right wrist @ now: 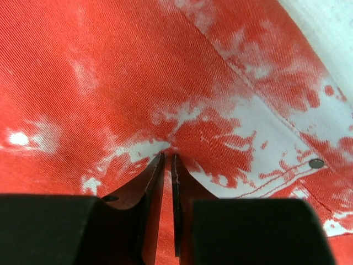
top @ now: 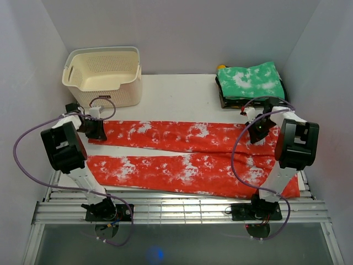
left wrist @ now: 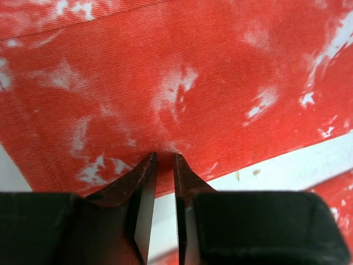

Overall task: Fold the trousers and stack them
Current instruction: Flatten the trousers out

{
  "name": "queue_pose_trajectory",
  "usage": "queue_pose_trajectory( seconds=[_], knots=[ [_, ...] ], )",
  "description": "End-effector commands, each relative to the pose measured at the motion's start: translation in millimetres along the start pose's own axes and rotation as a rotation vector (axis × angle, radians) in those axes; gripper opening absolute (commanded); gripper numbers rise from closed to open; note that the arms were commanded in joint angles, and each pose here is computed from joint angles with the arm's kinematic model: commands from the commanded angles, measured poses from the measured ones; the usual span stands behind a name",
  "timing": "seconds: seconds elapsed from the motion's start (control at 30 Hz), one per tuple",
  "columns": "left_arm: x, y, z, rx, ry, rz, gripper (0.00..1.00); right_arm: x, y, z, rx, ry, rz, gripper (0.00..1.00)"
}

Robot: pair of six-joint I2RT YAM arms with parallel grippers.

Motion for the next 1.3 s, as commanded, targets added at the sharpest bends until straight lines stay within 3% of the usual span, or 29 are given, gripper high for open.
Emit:
queue_pose_trajectory(
  seconds=[0.0, 0.1, 0.17, 0.2, 0.23, 0.27, 0.3, 0.33, 0.37, 0.5, 0.77, 0.87, 1.03, 1.27],
  knots=[
    [3, 21, -48, 0.125, -0.033, 0.067, 0.27, 40, -20, -37, 0.106, 0.045, 0.112, 0.14],
    [0, 39, -62, 0.144, -0.069, 0.073, 0.26, 62, -16, -47, 0.108, 0.105, 0.164, 0.13],
    [2, 53, -50, 0.111, -0.106, 0.097, 0.34, 64, -3, -40, 0.074, 0.139, 0.158, 0.17],
    [4, 59, -41, 0.088, -0.129, 0.101, 0.41, 68, 4, -35, 0.051, 0.155, 0.180, 0.20],
    [1, 63, -31, 0.061, -0.142, 0.079, 0.58, 64, 14, -28, 0.029, 0.168, 0.155, 0.27],
    [2, 75, -7, 0.002, -0.173, 0.084, 0.65, 52, 25, -16, 0.002, 0.187, 0.113, 0.30],
    [1, 78, 4, -0.019, -0.191, 0.067, 0.79, 50, 33, -10, -0.016, 0.200, 0.108, 0.35],
    [-3, 81, 15, -0.045, -0.227, 0.036, 0.95, 43, 42, -3, -0.031, 0.216, 0.083, 0.47],
    [-3, 94, 41, -0.104, -0.266, 0.046, 0.98, 36, 48, 1, -0.039, 0.227, 0.066, 0.55],
    [-6, 103, 85, -0.161, -0.374, -0.010, 0.98, -12, 79, 16, -0.063, 0.266, -0.041, 0.64],
    [7, 77, 104, -0.129, -0.589, -0.122, 0.93, -72, 76, -9, 0.006, 0.341, -0.015, 0.64],
    [3, 71, 105, -0.143, -0.607, -0.162, 0.91, -90, 73, -16, 0.025, 0.362, -0.011, 0.62],
    [6, 62, 102, -0.135, -0.626, -0.176, 0.91, -108, 60, -34, 0.059, 0.402, 0.018, 0.68],
    [22, 48, 111, -0.117, -0.726, -0.157, 0.91, -103, 28, -66, 0.164, 0.461, 0.097, 0.67]
  ],
)
Point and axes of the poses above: each gripper's point midway between its finger pads, its own y axis back along the fingers, its own x axis along the line the jaws close on, z = x × y, the point moved 2 cm from there along y, back along the fingers, and after that the axes turned 15 degrees about y, right-handed, at the moved point
